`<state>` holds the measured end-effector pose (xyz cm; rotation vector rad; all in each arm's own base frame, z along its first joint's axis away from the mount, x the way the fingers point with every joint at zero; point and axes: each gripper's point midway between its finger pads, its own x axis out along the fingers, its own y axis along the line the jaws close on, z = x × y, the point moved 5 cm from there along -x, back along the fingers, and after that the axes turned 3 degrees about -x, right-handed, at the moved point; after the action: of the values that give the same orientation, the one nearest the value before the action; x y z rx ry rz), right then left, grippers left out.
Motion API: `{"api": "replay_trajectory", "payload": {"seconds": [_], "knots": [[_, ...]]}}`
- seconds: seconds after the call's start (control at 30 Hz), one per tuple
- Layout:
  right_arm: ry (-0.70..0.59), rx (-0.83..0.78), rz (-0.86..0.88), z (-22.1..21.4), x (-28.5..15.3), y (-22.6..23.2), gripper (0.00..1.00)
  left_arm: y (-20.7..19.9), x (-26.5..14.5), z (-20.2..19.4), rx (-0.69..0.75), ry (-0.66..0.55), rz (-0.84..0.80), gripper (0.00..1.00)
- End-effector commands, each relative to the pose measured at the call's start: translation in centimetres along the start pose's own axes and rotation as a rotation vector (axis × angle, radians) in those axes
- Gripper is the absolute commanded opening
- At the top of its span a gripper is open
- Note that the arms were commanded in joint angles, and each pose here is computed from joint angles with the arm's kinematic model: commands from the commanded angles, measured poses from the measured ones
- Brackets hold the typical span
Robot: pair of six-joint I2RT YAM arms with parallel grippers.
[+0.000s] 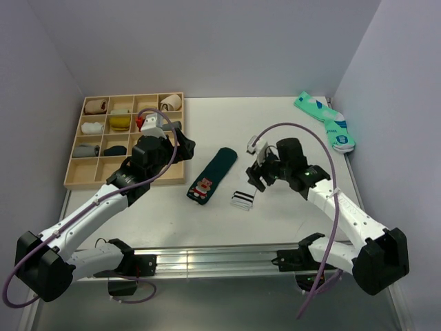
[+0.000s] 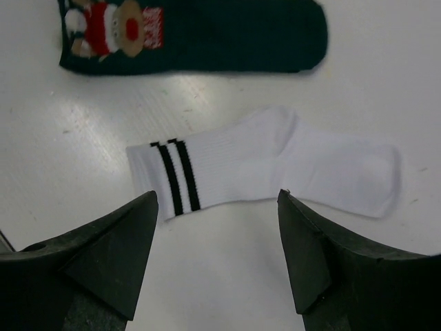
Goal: Roll the socks
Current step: Roll the sock at the center of the board.
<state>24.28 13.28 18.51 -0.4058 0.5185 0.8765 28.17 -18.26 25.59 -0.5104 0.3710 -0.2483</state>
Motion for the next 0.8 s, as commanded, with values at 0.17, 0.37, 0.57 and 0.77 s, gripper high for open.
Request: {"api": "replay_trajectory", "payload": {"seconds": [0.17, 0.37, 0.57, 0.77], "knots": [[0.188, -0.083, 0.110, -3.5, 2.6, 4.0, 0.67, -1.3, -0.6, 1.5, -0.026, -0.050, -0.056, 1.00], [0.281, -0.125, 0.147, -5.1, 4.0, 5.4, 0.60, -1.6, -0.8, 2.3, -0.019, -0.066, -0.053, 1.00], [0.326, -0.148, 0.189, -5.4, 5.3, 6.8, 0.57, -1.9, -0.7, 2.7, -0.014, -0.065, -0.052, 0.99], [0.368, -0.163, 0.198, -5.9, 6.5, 7.5, 0.56, -2.1, -0.9, 3.3, -0.005, -0.078, -0.049, 0.99]]}}
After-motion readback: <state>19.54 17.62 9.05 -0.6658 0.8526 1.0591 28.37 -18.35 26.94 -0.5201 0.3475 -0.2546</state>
